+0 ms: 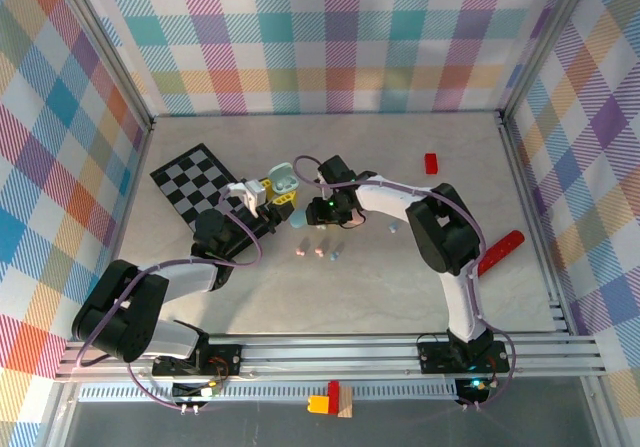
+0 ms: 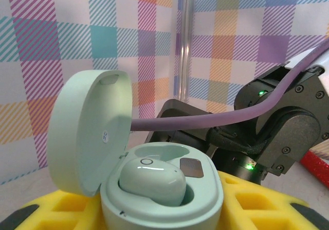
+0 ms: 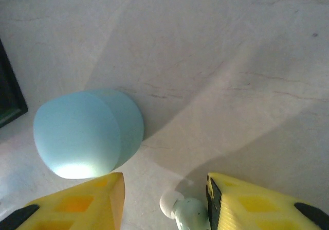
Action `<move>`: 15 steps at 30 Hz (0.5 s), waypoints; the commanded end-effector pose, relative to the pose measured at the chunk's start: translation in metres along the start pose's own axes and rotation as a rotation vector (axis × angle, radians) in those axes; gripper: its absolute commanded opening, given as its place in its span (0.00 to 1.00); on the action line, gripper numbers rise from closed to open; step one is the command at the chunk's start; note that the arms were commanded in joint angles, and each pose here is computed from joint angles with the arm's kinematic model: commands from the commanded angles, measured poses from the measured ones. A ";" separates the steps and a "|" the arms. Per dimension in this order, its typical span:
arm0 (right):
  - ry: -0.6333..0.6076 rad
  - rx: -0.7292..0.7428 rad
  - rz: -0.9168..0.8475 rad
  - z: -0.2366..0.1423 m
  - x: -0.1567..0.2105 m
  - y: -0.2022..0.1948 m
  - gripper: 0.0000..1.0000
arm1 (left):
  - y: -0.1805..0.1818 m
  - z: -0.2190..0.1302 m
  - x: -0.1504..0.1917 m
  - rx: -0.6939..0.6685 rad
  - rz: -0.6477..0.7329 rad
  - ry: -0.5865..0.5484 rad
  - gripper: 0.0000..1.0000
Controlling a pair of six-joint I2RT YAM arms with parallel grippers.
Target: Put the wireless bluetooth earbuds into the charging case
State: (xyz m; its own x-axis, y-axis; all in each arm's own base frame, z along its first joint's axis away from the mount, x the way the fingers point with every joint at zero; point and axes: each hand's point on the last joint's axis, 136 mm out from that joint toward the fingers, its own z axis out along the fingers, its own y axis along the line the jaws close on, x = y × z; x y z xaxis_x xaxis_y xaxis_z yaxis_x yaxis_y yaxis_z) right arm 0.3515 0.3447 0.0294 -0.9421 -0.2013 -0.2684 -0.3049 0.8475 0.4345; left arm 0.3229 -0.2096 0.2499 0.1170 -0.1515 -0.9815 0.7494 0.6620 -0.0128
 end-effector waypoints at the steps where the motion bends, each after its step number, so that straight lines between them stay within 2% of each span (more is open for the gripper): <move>1: 0.055 -0.061 0.012 -0.008 0.022 0.014 0.46 | 0.002 0.001 -0.016 0.002 0.020 -0.054 0.43; 9: 0.049 -0.143 -0.013 -0.029 0.035 0.040 0.47 | 0.010 0.001 -0.014 -0.018 0.022 -0.049 0.43; 15: -0.030 -0.020 -0.096 -0.043 0.020 0.026 0.47 | 0.020 -0.004 -0.016 -0.052 0.027 -0.053 0.43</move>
State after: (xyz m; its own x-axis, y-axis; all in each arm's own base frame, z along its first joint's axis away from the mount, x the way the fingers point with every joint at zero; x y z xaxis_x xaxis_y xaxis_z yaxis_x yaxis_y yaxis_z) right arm 0.3112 0.3492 0.0590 -0.9293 -0.2425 -0.2785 -0.3537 0.8013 0.4824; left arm 0.3310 -0.1979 0.2481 0.1179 -0.1456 -0.9823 0.7243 0.6893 -0.0152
